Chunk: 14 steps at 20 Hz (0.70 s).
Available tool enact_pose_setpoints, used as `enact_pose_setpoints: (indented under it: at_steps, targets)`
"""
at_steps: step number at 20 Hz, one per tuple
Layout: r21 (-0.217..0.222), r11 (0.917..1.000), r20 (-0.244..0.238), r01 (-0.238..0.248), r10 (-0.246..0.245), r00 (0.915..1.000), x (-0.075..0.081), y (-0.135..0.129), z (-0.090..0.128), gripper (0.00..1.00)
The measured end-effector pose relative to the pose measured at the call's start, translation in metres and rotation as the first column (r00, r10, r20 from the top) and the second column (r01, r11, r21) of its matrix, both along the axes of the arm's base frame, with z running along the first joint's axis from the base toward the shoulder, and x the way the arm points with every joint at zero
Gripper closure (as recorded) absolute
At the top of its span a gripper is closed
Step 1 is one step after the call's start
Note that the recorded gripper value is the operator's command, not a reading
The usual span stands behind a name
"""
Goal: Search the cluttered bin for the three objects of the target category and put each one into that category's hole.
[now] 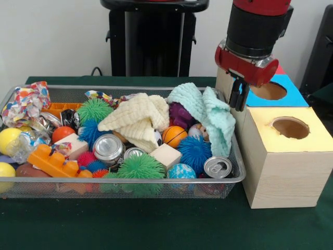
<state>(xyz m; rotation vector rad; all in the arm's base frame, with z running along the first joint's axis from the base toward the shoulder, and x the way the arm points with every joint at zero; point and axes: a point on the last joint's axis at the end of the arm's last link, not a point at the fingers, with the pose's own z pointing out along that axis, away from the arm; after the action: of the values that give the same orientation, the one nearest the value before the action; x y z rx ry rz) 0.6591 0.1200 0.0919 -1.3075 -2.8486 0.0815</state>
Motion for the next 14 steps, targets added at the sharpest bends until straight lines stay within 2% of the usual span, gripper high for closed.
enact_pose_setpoints:
  at_steps: [2, 6, 14]
  targets:
    - [0.0, 1.0, 0.022, 0.008, -0.008, 0.9997, -0.004, -0.006, -0.014, 1.0]
    - [0.001, 0.9997, 0.03, 0.025, -0.025, 0.9992, -0.01, -0.019, -0.03, 1.0]
    - [0.002, 0.995, 0.01, 0.1, -0.1, 0.9949, -0.013, -0.067, -0.048, 1.0]
